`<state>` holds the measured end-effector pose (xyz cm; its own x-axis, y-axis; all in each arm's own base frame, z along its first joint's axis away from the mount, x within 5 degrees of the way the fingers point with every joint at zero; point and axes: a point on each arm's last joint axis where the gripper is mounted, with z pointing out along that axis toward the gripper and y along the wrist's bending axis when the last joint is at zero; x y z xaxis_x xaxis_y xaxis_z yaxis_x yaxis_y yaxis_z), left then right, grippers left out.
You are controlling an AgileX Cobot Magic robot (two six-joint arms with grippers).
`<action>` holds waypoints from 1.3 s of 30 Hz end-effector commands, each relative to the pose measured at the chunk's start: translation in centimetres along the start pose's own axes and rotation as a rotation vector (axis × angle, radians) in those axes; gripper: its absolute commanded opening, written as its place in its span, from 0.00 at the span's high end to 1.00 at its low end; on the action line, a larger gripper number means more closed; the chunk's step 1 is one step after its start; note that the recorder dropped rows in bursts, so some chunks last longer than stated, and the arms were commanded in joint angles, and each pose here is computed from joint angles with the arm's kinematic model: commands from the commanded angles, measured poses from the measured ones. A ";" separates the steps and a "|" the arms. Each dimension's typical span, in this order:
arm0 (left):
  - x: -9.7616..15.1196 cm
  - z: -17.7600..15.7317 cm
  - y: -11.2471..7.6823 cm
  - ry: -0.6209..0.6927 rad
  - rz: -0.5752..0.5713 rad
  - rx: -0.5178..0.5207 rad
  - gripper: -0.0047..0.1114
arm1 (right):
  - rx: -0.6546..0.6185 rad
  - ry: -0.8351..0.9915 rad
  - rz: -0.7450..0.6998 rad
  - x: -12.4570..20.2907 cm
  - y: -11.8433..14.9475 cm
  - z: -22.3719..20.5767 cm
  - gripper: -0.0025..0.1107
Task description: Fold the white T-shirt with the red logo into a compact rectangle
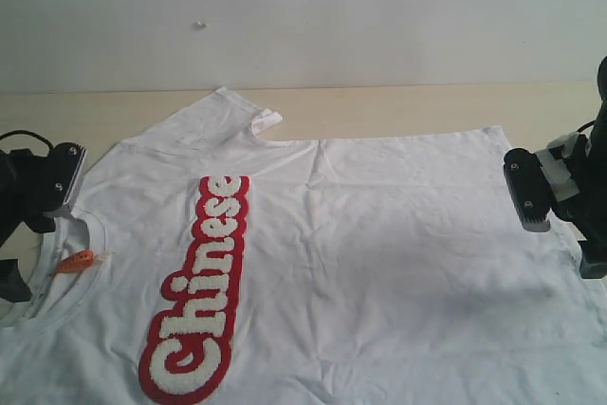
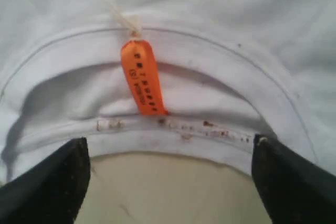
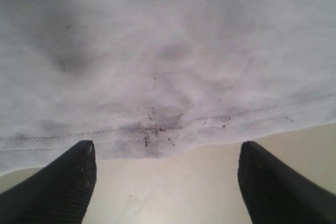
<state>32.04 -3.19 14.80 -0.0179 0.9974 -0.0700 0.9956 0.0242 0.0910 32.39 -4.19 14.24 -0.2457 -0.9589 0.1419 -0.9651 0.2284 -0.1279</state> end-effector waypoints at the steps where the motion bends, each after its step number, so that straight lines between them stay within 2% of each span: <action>1: -0.1 2.5 0.2 -0.015 0.010 0.034 0.26 | -0.008 -0.006 -0.014 0.0 0.7 1.1 0.35; 9: 0.1 5.0 0.5 -0.008 0.009 0.042 0.26 | 0.007 -0.015 0.028 -0.2 0.8 2.3 0.35; 11: 0.1 5.0 0.5 -0.008 0.009 0.043 0.26 | 0.025 0.001 0.006 0.0 0.7 1.9 0.35; 15: 0.1 4.9 0.5 -0.008 0.009 0.040 0.26 | 0.078 0.047 0.076 1.1 0.3 1.2 0.34; 17: 0.1 4.9 0.5 -0.008 0.009 0.040 0.26 | 0.074 0.041 0.121 1.8 0.3 1.1 0.34; 24: 0.2 4.9 0.6 -0.008 0.007 0.032 0.26 | 0.117 -0.010 0.116 1.5 -0.2 1.1 0.34; 39: 0.2 4.9 0.6 -0.008 0.007 0.025 0.26 | 0.030 -0.048 0.054 0.6 0.2 4.3 0.34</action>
<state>32.73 -3.37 11.23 -0.0087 0.9970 -0.0766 0.9996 0.0108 0.0275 32.42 -5.33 11.53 -0.2998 -0.9496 0.0915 -0.9426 0.2801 -0.1820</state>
